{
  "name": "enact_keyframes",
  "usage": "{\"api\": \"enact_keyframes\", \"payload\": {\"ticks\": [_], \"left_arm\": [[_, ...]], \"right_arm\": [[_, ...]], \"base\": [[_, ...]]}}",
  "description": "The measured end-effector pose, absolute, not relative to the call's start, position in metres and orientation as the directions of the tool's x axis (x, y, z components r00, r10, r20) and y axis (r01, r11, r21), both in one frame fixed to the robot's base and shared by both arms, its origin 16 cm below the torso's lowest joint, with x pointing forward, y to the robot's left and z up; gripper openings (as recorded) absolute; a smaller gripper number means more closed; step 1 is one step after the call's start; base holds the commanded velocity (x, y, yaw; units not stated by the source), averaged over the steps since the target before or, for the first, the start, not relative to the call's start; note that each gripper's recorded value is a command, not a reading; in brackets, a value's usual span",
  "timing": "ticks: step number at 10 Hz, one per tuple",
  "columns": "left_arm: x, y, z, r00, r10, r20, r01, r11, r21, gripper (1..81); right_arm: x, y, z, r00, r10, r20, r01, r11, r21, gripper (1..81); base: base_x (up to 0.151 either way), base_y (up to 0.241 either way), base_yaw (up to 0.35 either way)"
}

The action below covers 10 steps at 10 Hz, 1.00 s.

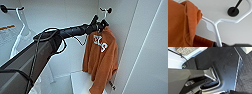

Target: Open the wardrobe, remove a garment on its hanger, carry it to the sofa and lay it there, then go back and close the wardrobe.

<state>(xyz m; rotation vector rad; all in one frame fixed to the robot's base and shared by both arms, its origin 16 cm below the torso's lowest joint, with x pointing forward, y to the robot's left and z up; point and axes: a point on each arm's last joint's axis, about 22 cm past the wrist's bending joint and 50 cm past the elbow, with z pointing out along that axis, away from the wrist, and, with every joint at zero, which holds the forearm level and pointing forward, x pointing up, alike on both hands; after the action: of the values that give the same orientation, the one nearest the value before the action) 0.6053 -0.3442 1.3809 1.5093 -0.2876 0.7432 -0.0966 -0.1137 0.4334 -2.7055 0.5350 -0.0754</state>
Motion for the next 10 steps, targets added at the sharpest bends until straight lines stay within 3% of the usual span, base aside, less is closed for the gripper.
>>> {"api": "enact_keyframes", "payload": {"ticks": [8,10], "left_arm": [[0.609,-0.296,1.437,0.699,0.269,0.662,-0.659,-0.116,0.743,1.0],[0.61,-0.276,1.432,0.694,0.27,0.667,-0.657,-0.141,0.741,1.0]], "right_arm": [[-0.093,-0.118,0.433,0.927,-0.375,-0.017,-0.354,-0.858,-0.373,81.1],[-0.09,-0.118,0.432,0.942,-0.334,-0.021,-0.317,-0.87,-0.377,81.1]], "base": [[0.0,0.0,0.0],[0.0,0.0,0.0]]}}
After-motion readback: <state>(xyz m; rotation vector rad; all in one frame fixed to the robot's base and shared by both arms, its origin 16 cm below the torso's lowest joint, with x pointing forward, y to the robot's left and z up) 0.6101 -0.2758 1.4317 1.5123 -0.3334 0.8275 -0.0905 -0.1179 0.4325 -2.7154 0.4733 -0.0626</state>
